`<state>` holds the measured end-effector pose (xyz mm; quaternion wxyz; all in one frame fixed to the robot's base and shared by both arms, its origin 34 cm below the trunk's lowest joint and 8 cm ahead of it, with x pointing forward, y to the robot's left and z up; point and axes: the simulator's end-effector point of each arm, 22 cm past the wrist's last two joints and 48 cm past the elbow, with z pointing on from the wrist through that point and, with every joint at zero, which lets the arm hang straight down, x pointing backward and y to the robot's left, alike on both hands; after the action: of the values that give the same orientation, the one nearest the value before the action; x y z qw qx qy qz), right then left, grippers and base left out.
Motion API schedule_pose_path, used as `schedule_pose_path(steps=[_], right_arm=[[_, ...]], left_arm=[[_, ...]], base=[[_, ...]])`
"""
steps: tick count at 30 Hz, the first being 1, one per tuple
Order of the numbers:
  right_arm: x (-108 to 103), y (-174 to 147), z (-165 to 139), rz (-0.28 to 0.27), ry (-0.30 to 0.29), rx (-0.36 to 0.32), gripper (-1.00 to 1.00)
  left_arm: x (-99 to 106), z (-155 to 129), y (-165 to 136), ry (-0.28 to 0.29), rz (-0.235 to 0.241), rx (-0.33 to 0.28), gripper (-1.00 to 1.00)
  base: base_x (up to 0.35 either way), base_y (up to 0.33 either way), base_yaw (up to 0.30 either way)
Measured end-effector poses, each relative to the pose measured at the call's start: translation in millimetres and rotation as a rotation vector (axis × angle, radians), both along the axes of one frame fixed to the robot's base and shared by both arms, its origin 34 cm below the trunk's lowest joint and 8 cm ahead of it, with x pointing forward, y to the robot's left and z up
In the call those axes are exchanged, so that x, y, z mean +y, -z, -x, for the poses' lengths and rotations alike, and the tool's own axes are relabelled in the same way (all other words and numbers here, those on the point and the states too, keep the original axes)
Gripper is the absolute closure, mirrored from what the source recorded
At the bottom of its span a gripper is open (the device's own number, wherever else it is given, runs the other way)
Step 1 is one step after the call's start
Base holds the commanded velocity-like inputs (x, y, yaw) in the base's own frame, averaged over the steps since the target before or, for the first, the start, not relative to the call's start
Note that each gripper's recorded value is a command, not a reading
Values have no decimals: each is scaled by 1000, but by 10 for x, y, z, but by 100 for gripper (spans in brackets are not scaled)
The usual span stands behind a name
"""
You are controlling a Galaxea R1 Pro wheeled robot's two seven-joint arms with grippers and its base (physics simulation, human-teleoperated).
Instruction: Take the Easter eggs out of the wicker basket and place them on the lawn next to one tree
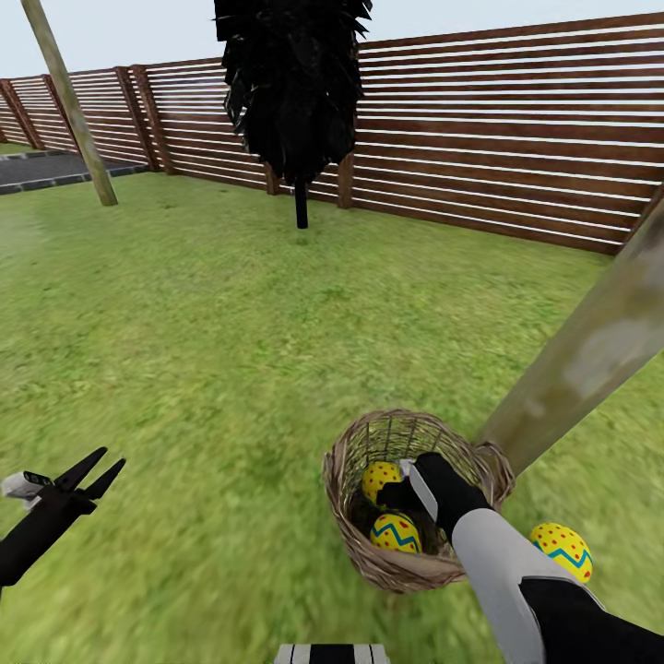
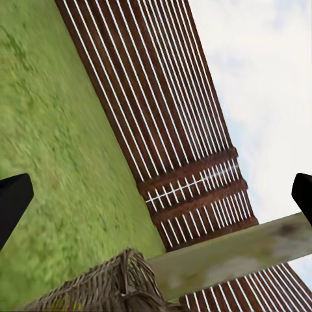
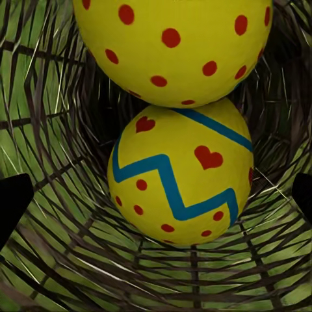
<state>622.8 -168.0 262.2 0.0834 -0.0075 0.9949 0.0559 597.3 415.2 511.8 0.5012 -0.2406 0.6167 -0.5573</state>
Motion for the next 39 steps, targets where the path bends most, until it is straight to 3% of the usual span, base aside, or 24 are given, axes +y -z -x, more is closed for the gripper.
schedule_pose_path(steps=[22, 26, 29, 32, 36, 39], right_arm=[[-27, -74, -273, 42, -47, -121, -100], [-87, -124, -422, 129, -152, -200, -100], [-92, -138, -482, 156, -197, -237, -100], [-143, -138, -571, 166, -207, -286, -100], [-153, -94, -579, 161, -212, -294, -100], [-79, -86, -561, 120, -228, -292, -100]], left_arm=[[-75, 26, 54, -3, 20, 5, -100], [-74, 26, 54, -3, 20, 5, -100], [-77, 25, 60, -2, 19, 7, -100], [-79, 24, 89, -2, 18, 14, -100], [-79, 24, 133, -2, 18, 22, -100], [-83, 23, 135, -1, 18, 23, -100]], base=[[0, 0, 0], [0, 0, 0], [0, 0, 0], [0, 0, 0], [0, 0, 0], [0, 0, 0]])
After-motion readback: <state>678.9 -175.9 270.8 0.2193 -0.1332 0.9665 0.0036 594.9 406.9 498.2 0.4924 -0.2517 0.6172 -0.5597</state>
